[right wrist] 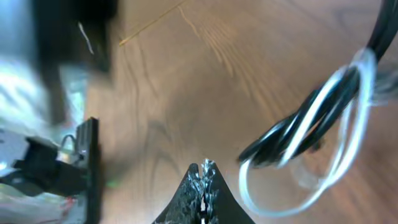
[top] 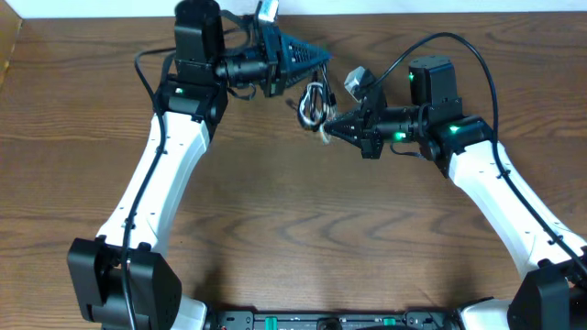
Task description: Untangle cables
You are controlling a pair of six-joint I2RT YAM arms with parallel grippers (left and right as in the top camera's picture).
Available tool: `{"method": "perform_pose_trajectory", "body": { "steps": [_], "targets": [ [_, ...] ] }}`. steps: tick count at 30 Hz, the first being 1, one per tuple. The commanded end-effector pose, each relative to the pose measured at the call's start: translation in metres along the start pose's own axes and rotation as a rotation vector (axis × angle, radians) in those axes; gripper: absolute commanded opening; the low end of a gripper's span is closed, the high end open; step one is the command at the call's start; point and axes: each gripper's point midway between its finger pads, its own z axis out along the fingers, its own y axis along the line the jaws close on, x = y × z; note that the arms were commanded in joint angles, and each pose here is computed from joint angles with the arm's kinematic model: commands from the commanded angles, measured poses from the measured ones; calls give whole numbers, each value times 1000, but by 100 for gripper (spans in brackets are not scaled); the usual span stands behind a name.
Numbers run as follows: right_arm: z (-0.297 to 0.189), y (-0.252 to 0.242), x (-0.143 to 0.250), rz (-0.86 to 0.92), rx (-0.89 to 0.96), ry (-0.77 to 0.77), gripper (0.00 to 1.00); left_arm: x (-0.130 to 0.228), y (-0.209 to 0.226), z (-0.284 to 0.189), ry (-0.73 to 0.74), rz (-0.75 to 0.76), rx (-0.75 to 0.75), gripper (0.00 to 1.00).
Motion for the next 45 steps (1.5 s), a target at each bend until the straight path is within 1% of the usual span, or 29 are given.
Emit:
{"method": "perform_pose_trajectory", "body": {
  "steps": [1, 2, 3, 4, 5, 7, 9, 12, 17, 20, 23, 26, 28, 30, 33, 35, 37, 38, 39, 40, 42, 43, 45],
  "targets": [
    [0, -13, 6, 213, 97, 32, 1, -14, -28, -15, -45, 7, 66, 8],
    [-2, -26, 15, 295, 183, 54, 1, -20, -35, -21, -64, 43, 86, 7],
    [-4, -34, 21, 351, 237, 66, 1, -22, -36, -25, -75, 55, 91, 7],
    [-10, -48, 33, 445, 336, 89, 1, -27, -36, -30, -91, 64, 92, 8],
    [-15, -56, 43, 500, 405, 108, 1, -30, -35, -35, -101, 82, 88, 7],
    [-21, -63, 55, 563, 478, 133, 1, -32, -29, -39, -106, 114, 76, 8],
    [-27, -68, 66, 619, 536, 159, 1, -30, -12, -38, -97, 101, 38, 8],
    [-30, -67, 75, 662, 557, 182, 1, -24, 16, -32, -91, 97, -41, 8],
    [-34, -66, 83, 688, 571, 210, 1, -14, 73, -26, -125, 69, -270, 7],
    [-39, -70, 84, 698, 586, 205, 1, -5, 95, -23, -126, 70, -381, 7],
    [-46, -75, 83, 709, 598, 190, 1, 3, 107, -19, -114, 78, -445, 7],
    [-56, -82, 81, 713, 636, 171, 1, 12, 120, -17, -103, 54, -513, 8],
    [-66, -86, 79, 717, 677, 164, 1, 20, 124, -13, -74, 71, -523, 7],
    [-75, -88, 78, 725, 708, 163, 1, 25, 130, -13, -65, 56, -553, 7],
    [-82, -84, 71, 733, 714, 166, 1, 33, 135, -10, -40, 70, -579, 7],
    [-82, -80, 69, 732, 707, 173, 4, 41, 138, -7, -14, 82, -594, 7],
    [-82, -77, 71, 738, 701, 181, 9, 50, 145, -6, 10, 86, -641, 7],
    [-83, -77, 72, 744, 702, 187, 14, 55, 151, -7, 22, 95, -678, 8],
    [-83, -76, 73, 744, 702, 189, 15, 56, 153, -7, 24, 97, -691, 9],
    [-84, -75, 75, 742, 702, 202, 19, 60, 161, -11, 28, 103, -744, 22],
    [-85, -75, 78, 742, 710, 214, 28, 63, 169, -17, 35, 115, -806, 39],
    [-88, -77, 80, 748, 718, 215, 32, 65, 177, -27, 30, 105, -868, 52],
    [-96, -82, 81, 762, 740, 206, 36, 64, 187, -39, 15, 102, -948, 58]
  ]
}}
